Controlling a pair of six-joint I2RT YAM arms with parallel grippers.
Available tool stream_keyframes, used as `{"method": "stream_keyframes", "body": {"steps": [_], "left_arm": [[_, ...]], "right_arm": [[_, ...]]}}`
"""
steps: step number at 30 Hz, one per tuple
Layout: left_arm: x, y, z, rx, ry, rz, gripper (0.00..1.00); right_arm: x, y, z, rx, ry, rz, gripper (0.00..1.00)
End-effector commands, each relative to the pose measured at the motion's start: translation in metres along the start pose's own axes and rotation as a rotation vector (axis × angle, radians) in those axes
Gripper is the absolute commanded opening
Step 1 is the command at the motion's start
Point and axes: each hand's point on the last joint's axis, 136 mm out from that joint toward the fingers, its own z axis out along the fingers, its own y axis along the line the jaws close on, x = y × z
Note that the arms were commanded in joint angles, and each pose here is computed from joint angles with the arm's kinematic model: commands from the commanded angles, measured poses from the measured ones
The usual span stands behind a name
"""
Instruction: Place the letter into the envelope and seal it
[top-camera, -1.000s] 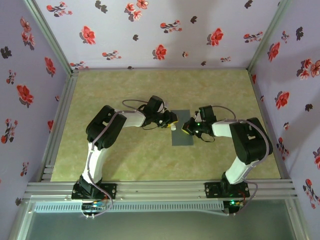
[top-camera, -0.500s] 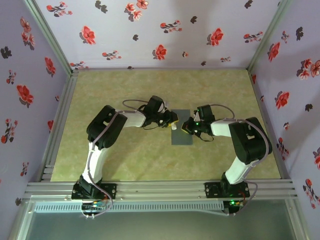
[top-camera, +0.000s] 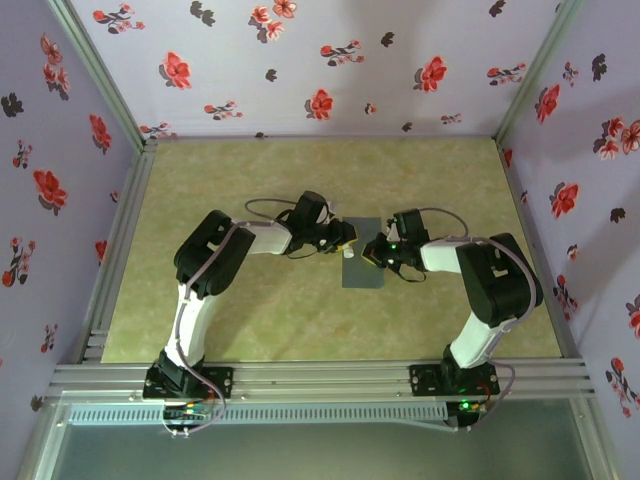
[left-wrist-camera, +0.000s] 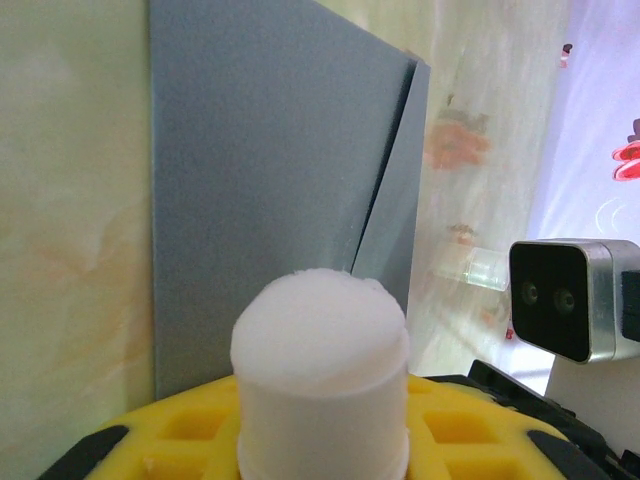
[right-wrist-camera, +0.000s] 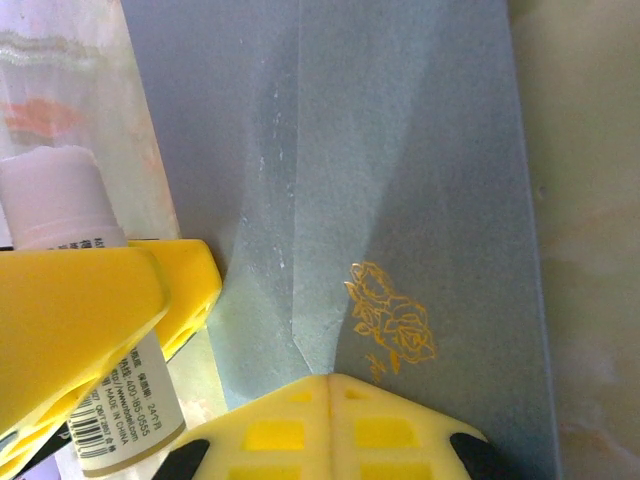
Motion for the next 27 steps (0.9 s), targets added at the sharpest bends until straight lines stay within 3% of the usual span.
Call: {"method": "stream_keyframes", "body": {"steps": [1, 15, 27], "left_arm": [[0.036, 0.051, 0.026, -0.111, 0.073, -0.040, 0.00], [0.039, 0.048, 0.018, -0.121, 0.075, -0.026, 0.00], [0.037, 0.045, 0.017, -0.121, 0.073, -0.021, 0.00]], "right_arm": [[0.063, -0.098, 0.001, 0.394, 0.142, 0.100, 0.00], [-0.004, -0.012, -0.043, 0.281, 0.014, -0.026, 0.00], [-0.039, -0.006, -0.033, 0.167, -0.029, 0.039, 0.00]]}}
